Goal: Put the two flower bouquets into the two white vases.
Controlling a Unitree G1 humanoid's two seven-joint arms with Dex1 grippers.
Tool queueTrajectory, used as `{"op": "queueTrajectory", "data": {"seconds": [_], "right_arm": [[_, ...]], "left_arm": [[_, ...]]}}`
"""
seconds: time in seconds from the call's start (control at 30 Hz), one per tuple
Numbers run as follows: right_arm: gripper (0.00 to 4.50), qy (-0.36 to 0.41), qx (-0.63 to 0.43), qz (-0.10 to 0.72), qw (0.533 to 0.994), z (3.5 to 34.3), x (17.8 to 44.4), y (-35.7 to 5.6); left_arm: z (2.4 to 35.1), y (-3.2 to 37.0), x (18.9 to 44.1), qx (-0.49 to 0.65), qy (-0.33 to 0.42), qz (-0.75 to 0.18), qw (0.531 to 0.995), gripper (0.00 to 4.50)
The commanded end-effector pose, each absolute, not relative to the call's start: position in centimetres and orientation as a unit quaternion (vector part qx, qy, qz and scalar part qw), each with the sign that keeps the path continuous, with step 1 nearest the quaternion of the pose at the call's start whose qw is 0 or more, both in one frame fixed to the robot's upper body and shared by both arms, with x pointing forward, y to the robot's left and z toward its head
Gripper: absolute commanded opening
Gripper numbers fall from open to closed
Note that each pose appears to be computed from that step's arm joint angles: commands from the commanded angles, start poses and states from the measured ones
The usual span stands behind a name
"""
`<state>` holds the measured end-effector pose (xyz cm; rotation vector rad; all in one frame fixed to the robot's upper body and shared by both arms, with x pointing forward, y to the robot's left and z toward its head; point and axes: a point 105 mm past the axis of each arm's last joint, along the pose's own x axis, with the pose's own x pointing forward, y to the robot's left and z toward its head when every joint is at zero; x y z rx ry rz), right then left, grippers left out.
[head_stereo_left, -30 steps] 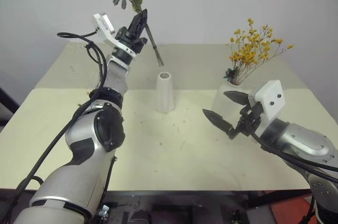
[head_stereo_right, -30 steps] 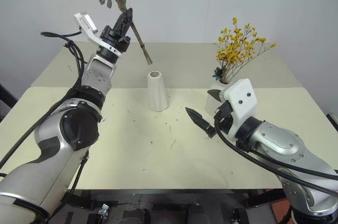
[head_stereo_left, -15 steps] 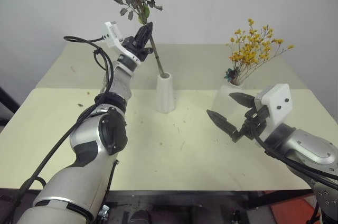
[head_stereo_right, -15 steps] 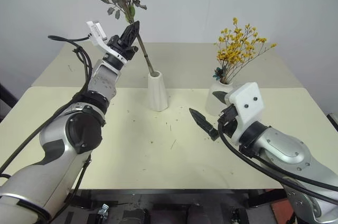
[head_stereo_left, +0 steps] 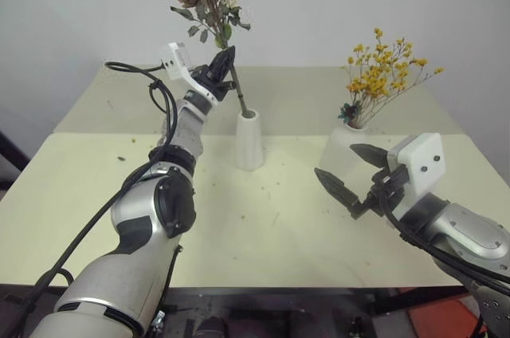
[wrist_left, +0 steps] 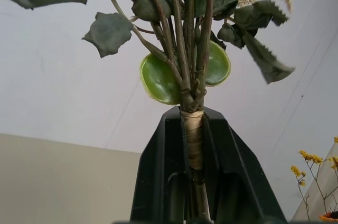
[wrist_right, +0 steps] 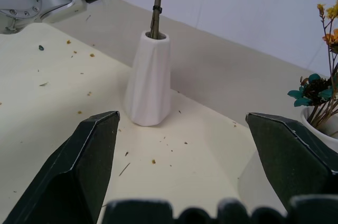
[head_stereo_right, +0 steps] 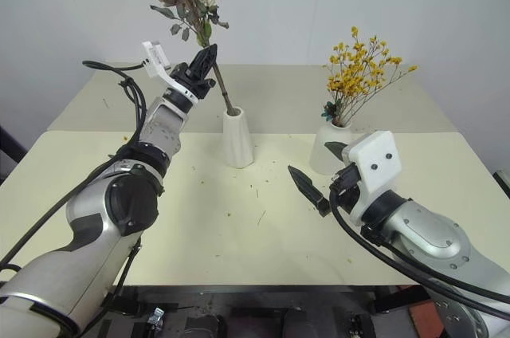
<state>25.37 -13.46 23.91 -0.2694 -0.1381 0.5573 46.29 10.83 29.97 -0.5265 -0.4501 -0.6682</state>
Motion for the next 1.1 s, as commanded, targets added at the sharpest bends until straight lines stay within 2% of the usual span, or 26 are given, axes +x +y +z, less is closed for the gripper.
{"op": "queueTrajectory", "data": {"seconds": [0.03, 0.33, 0.7, 1.1], "right_arm": [[4.50, -0.096, -0.136, 0.261, 0.951, 25.0, 24.9, -13.6], [4.50, -0.097, -0.136, 0.254, 0.953, 24.9, 24.8, -13.8], [4.50, -0.095, -0.141, 0.252, 0.953, 24.5, 24.9, -14.0], [4.50, -0.100, -0.145, 0.254, 0.951, 24.4, 25.1, -14.1]], "left_arm": [[30.7, 10.2, 46.0, -0.227, -0.230, -0.333, 0.886, 0.13], [30.2, 9.5, 45.9, -0.221, -0.225, -0.341, 0.885, 0.13], [29.4, 7.8, 44.9, -0.151, -0.227, -0.400, 0.875, 0.13], [27.8, 7.8, 44.9, -0.102, -0.211, -0.397, 0.887, 0.13]]}}
